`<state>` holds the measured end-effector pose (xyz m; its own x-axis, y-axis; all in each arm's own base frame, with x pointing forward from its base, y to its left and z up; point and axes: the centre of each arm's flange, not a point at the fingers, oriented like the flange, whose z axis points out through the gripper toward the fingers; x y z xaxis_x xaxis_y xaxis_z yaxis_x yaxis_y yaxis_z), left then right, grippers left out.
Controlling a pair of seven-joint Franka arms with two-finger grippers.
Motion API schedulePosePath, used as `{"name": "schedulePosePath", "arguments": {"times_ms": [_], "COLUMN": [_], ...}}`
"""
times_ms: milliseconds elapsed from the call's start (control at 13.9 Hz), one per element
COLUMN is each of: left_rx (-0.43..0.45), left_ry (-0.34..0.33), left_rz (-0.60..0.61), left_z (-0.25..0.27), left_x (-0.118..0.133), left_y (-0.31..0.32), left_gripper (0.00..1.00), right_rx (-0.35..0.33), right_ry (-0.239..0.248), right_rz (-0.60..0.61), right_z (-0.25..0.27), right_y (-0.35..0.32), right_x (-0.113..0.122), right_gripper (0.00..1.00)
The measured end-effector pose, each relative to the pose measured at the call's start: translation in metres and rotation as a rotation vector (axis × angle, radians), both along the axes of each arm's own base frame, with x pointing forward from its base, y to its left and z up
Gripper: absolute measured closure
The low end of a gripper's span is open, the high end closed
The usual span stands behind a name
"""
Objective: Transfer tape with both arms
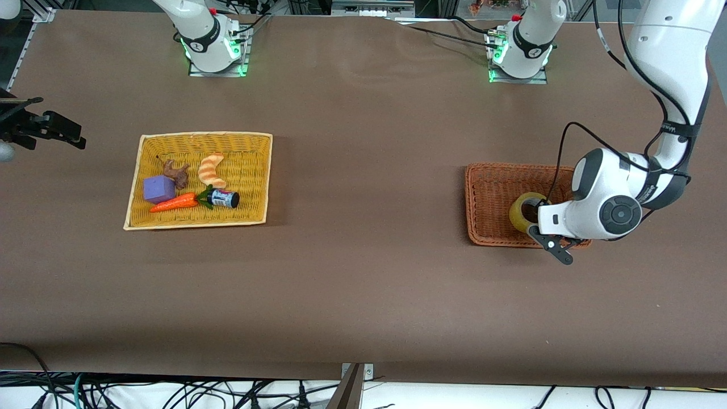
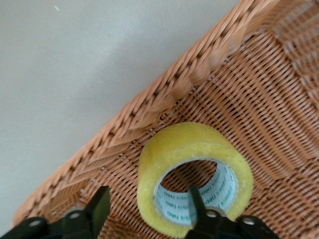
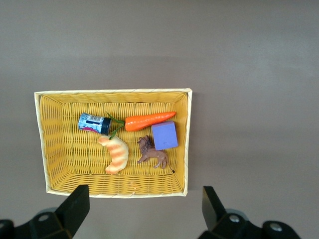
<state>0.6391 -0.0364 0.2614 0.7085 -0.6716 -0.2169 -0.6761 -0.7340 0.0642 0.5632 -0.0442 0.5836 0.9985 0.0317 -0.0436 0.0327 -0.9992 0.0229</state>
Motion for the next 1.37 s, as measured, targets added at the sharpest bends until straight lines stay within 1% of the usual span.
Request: {"name": "schedulePosePath", "arguments": {"times_ms": [72,144,216,360,577,649,721,793,865,937,1081,1225,1369], "left_rx": [0.003,0.008,0.014,0.037,0.067,0.06,0.033,-0.017,-0.055,-0.07,-0.064,-0.053,-0.048], "left_ry": [-0.022,-0.049,-0.082,-0.141,-0.18,-0.194,-0.21,-0.22,-0.227,-0.238,-0.253,-0.259,-0.259], "left_rz": [-0.008,-0.017,-0.024,-0.022,0.024,0.059,0.125,0.21,0.293,0.371,0.498,0.579,0.618], "left_z": [0.021,0.047,0.076,0.14,0.234,0.258,0.277,0.294,0.307,0.317,0.325,0.327,0.329], "left_x": [0.001,0.002,0.001,-0.006,-0.018,-0.024,-0.029,-0.036,-0.041,-0.045,-0.048,-0.05,-0.056], "left_y": [-0.005,-0.012,-0.02,-0.032,-0.041,-0.046,-0.045,-0.039,-0.029,-0.02,-0.01,-0.011,-0.016], "left_gripper": [0.13,0.04,0.0,0.0,0.0,0.0,0.0,0.0,0.0,0.0,0.0,0.0,0.0], "right_rx": [0.0,0.0,0.0,0.0,0.0,0.0,0.0,0.0,0.0,0.0,0.0,0.0,0.0], "right_ry": [0.0,0.0,0.0,0.0,0.0,0.0,0.001,0.001,0.001,0.001,0.001,0.001,0.001], "right_rz": [0.0,0.0,0.0,0.0,0.0,0.0,0.0,0.0,0.0,-0.001,-0.001,-0.001,-0.001], "right_z": [0.0,0.0,0.0,0.0,0.0,0.0,0.0,-0.001,-0.001,-0.001,-0.001,-0.001,-0.001], "right_y": [0.0,0.0,0.0,0.0,0.0,0.0,0.0,0.0,0.0,0.0,0.0,0.0,0.0], "right_x": [0.0,0.0,0.0,0.0,0.0,0.0,0.001,0.001,0.001,0.001,0.001,0.001,0.001], "right_gripper": [0.0,0.0,0.0,0.0,0.0,0.0,0.0,0.0,0.0,0.0,0.0,0.0,0.0]}}
